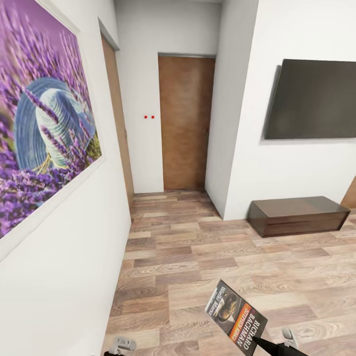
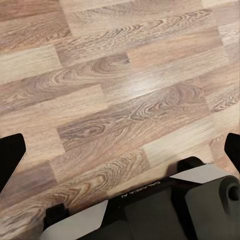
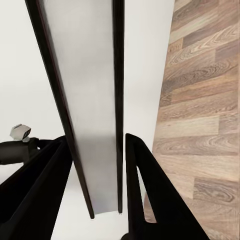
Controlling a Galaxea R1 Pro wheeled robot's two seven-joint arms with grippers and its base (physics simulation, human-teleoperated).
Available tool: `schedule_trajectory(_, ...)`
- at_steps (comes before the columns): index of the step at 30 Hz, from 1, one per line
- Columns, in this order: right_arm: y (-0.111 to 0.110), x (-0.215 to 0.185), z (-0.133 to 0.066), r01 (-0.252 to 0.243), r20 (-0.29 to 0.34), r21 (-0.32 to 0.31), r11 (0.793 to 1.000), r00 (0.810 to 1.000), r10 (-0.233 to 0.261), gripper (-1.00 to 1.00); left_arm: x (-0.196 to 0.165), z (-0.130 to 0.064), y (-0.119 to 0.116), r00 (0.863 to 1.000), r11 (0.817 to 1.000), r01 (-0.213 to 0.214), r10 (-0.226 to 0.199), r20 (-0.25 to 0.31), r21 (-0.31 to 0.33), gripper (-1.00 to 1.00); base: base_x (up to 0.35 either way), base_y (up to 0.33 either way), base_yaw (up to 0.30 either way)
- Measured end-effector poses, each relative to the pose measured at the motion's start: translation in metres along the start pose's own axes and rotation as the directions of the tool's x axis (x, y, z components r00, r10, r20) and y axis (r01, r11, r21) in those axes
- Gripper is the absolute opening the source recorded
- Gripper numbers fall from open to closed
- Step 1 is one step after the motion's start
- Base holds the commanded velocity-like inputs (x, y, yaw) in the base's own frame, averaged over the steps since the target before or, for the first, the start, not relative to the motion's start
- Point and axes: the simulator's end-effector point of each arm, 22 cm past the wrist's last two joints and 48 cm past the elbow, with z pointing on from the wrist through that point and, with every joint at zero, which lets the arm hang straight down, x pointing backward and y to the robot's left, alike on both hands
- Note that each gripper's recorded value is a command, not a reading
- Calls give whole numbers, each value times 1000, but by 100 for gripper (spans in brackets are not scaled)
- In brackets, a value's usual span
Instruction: In the bedroom, move the book from the bed onto either nightstand, and place the two sandals side by side next to the bed.
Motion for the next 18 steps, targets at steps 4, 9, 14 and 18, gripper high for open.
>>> schedule_trajectory(4,0,0,0,0,-1,-1,1000,1000,0,-100,0,0,0,1000,1000,0,0,0,0,100,330,0,0)
schedule_trajectory(9,1,1,0,2,-2,-3,1000,1000,-2,-100,0,0,0,1000,1000,0,0,0,0,100,331,0,0)
schedule_trajectory(14,1,1,0,0,-3,-3,1000,1000,0,-100,0,0,0,1000,1000,0,0,0,0,100,331,0,0)
schedule_trajectory(18,0,1,0,-2,-3,-2,1000,1000,2,-100,0,0,0,1000,1000,0,0,0,0,100,331,0,-100)
